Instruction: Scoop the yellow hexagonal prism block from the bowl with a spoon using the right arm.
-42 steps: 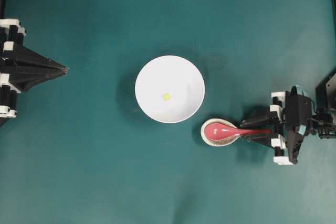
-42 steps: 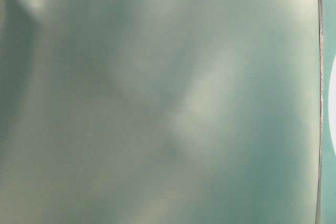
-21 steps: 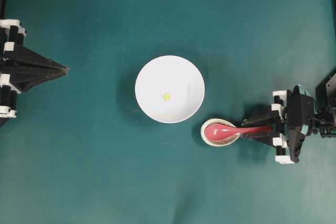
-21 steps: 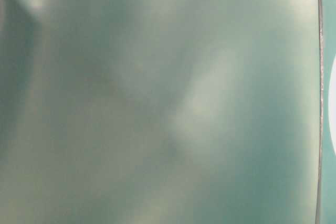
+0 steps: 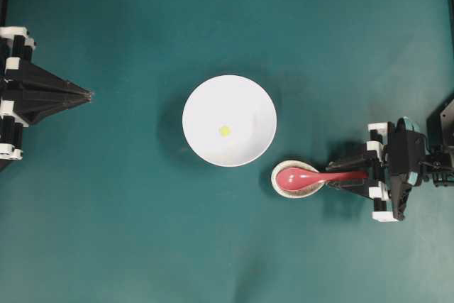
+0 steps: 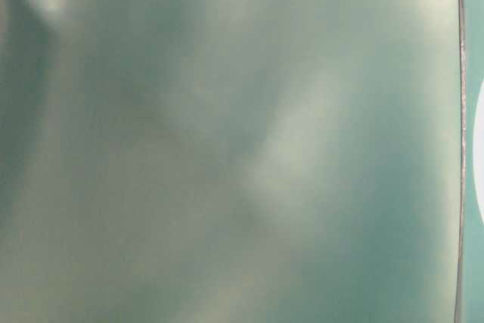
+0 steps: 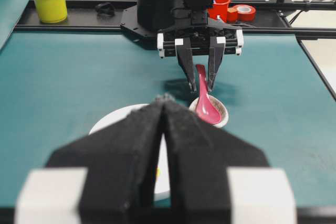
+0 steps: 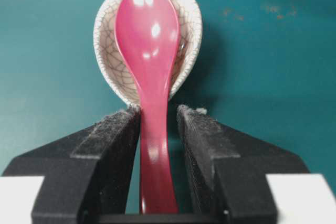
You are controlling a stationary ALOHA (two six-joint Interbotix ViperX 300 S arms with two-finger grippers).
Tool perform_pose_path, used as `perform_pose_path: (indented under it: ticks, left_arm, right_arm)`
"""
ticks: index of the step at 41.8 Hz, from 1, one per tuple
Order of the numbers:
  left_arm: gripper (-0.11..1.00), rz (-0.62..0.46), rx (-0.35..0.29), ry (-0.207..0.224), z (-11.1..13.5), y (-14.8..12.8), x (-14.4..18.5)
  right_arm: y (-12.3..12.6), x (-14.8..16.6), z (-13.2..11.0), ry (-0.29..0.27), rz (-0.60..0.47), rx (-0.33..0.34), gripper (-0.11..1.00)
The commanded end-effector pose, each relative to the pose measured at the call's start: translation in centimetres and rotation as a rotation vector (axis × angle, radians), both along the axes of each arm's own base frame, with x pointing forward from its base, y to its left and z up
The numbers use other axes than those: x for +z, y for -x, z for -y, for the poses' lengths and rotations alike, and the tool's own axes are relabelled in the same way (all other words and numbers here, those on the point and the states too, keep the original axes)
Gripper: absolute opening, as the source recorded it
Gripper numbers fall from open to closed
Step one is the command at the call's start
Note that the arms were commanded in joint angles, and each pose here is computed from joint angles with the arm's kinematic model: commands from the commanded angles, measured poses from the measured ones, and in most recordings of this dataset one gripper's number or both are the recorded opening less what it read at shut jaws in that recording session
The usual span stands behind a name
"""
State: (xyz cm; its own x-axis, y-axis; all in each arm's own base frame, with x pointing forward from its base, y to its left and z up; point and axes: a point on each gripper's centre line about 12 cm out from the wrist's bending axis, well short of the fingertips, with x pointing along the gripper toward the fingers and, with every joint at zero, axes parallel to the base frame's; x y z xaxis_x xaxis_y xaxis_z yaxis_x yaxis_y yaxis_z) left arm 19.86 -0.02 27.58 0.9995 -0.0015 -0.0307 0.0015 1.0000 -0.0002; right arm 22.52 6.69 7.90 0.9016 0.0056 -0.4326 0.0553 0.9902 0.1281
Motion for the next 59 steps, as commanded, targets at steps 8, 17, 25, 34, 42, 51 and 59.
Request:
perform_pose_path:
  ticks: [8,17,25,34,42,51,59]
  left_arm:
    - [0.01,0.003,-0.002,0.000,0.0,-0.2,0.2]
    - [0.01,0.003,-0.003,0.000,0.1,-0.2,0.2]
    - [0.01,0.003,-0.003,0.000,0.1,-0.2,0.2]
    - [0.01,0.003,-0.002,-0.001,0.0,-0.2,0.2]
    - [0.01,0.003,-0.002,0.000,0.0,-0.2,0.2]
    - [0.01,0.003,-0.004,-0.001,0.1,-0.2,0.2]
    - [0.01,0.003,-0.002,-0.001,0.0,-0.2,0.2]
  right_arm:
    - [-0.3,0.6,-0.2,0.003,0.032,0.007,0.41]
    - [-0.4,0.7,-0.3,0.012,0.036,0.014,0.41]
    - [-0.4,0.7,-0.2,0.011,0.036,0.011,0.41]
    - [-0.4,0.7,-0.3,0.013,0.037,0.015,0.36]
    - [-0.4,0.8,-0.2,0.012,0.038,0.015,0.21]
    - [-0.2,1.6,-0.3,0.000,0.063,0.028,0.21]
    - [-0.1,1.7,-0.3,-0.012,0.056,0.030,0.21]
